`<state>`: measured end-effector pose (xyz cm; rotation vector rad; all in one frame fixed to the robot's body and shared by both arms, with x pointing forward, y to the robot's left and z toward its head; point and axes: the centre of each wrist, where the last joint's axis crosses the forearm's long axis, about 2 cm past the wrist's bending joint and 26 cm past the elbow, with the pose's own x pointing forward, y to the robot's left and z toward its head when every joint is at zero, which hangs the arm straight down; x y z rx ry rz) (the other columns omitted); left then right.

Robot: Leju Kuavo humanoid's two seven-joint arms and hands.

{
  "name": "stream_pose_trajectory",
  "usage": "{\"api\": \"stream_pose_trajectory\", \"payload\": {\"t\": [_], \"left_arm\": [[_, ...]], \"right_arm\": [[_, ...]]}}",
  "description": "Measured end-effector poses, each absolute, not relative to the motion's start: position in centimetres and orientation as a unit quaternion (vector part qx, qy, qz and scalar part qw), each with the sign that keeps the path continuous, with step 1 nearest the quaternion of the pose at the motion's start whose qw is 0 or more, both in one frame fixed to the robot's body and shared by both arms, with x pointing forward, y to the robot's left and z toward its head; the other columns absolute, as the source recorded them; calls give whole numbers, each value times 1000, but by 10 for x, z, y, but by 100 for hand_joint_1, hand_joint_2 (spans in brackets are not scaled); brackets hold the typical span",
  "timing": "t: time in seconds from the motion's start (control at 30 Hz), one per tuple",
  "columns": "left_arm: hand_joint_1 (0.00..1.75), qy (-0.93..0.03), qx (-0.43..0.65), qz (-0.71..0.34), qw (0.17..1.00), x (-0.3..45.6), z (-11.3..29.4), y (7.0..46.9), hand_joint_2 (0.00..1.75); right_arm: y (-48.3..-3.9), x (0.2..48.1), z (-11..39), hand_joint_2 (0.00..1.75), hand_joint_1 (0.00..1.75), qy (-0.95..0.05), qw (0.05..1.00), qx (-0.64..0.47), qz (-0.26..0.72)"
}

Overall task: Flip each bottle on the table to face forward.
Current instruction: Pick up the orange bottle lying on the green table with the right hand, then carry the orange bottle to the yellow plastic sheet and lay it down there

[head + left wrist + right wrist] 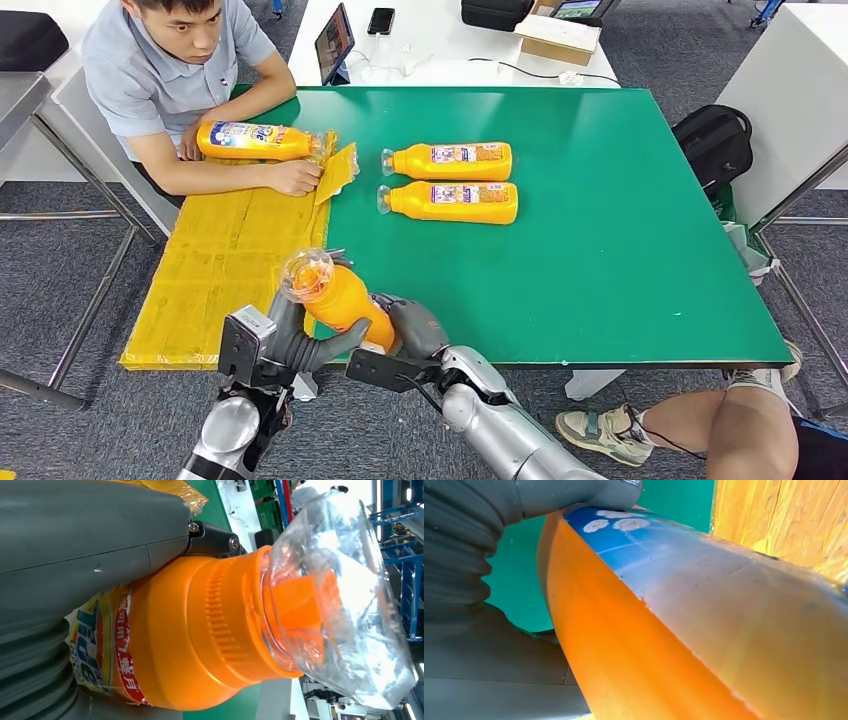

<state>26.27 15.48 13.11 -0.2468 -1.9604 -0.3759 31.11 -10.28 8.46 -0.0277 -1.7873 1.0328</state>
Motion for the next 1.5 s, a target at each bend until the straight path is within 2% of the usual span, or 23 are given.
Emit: {"api": "stream_pose_trajectory", "payload": {"t": [0.17,0.2,0.3,0.33,0.37,0.5,0.7,1.1,1.3,1.5], "left_arm": [[175,-822,-104,-158,537,263,131,155,175],[175,-821,-108,-157,538,263,130,155,175],[175,-814,-135,-147,546,264,129,154,175],[175,-810,-147,-142,549,265,129,153,175],[175,-806,-162,-136,552,266,128,152,175],[175,-793,-208,-95,564,268,126,146,175],[175,-770,-247,-42,586,267,119,139,175],[175,-767,-251,-35,589,267,118,138,175],[175,-763,-270,9,588,271,121,139,175],[175,-777,-213,22,591,283,129,144,175]], "right_arm": [[-102,311,84,175,174,-743,513,-11,430],[-102,311,84,175,152,-743,512,-11,430],[-102,310,84,175,24,-749,508,-11,425],[-102,309,84,175,1,-753,505,-9,422],[-102,308,83,175,0,-759,500,-5,417],[-99,304,85,0,0,-793,469,9,390],[-91,307,99,0,0,-837,420,11,351],[-91,308,101,0,0,-839,418,11,348],[-91,308,101,0,0,-851,412,12,325],[-92,308,103,0,0,-864,402,-19,302]]}}
